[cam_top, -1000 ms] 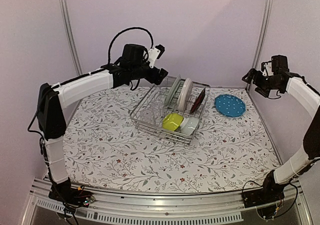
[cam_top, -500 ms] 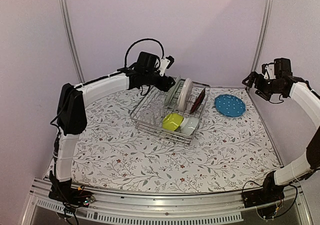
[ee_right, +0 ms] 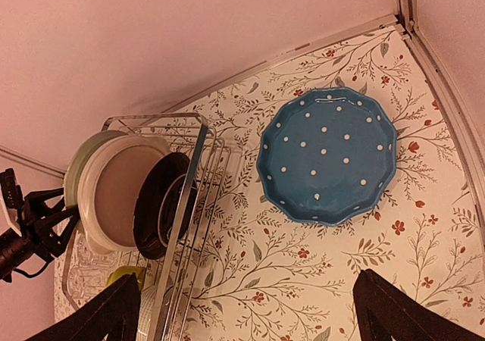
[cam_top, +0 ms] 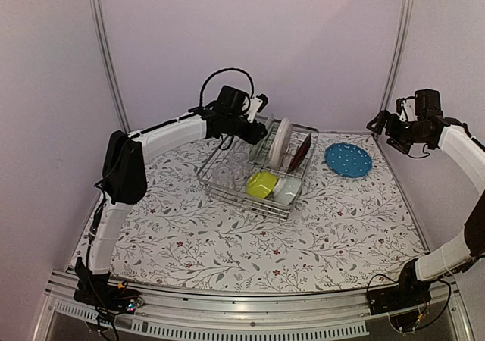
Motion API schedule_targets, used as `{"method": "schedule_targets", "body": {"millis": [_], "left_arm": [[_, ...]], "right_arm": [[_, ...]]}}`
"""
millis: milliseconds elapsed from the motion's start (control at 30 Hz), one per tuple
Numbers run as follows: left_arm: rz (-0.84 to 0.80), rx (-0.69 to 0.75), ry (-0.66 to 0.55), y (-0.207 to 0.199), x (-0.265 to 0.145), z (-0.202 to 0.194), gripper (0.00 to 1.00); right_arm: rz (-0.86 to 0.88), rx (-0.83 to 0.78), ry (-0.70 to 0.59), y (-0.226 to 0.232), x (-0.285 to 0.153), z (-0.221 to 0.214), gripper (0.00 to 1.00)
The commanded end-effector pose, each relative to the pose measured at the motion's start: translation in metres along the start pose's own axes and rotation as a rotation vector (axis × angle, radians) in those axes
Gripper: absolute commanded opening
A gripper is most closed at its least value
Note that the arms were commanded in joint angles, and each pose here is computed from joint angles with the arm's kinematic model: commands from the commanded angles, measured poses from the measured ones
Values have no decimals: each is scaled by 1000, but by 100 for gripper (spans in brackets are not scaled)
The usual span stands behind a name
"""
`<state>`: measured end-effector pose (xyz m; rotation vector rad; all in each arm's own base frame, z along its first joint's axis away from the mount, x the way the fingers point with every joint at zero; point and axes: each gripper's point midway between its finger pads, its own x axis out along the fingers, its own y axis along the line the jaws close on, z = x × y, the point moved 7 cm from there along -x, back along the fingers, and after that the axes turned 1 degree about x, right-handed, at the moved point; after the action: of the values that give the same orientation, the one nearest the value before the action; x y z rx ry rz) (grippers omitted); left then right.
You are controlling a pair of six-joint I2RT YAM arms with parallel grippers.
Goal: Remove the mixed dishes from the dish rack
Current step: Grab the plate from the dish rack.
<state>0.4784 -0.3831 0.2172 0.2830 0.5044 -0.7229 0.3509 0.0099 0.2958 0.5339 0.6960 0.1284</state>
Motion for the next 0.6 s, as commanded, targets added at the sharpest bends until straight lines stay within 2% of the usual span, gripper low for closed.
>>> {"method": "schedule_targets", "body": {"millis": [0, 233, 433, 467, 567], "left_arm": [[-21, -28, 35, -1, 13, -12, 54], [-41, -52, 13, -3, 18, -10, 41], [-38, -52, -14, -1, 16, -4, 21], [-42, -52, -23, -1, 13, -1, 14], [-43, -71, -33, -1, 11, 2, 9]], "right_arm": [[-15, -5, 23, -4, 4, -7, 99], [-20, -1, 29, -6, 7, -9, 99], [-25, -3, 26, -6, 7, -9, 99], [-27, -3, 26, -7, 7, -9, 99], [-25, -1, 26, -6, 7, -8, 99]]}}
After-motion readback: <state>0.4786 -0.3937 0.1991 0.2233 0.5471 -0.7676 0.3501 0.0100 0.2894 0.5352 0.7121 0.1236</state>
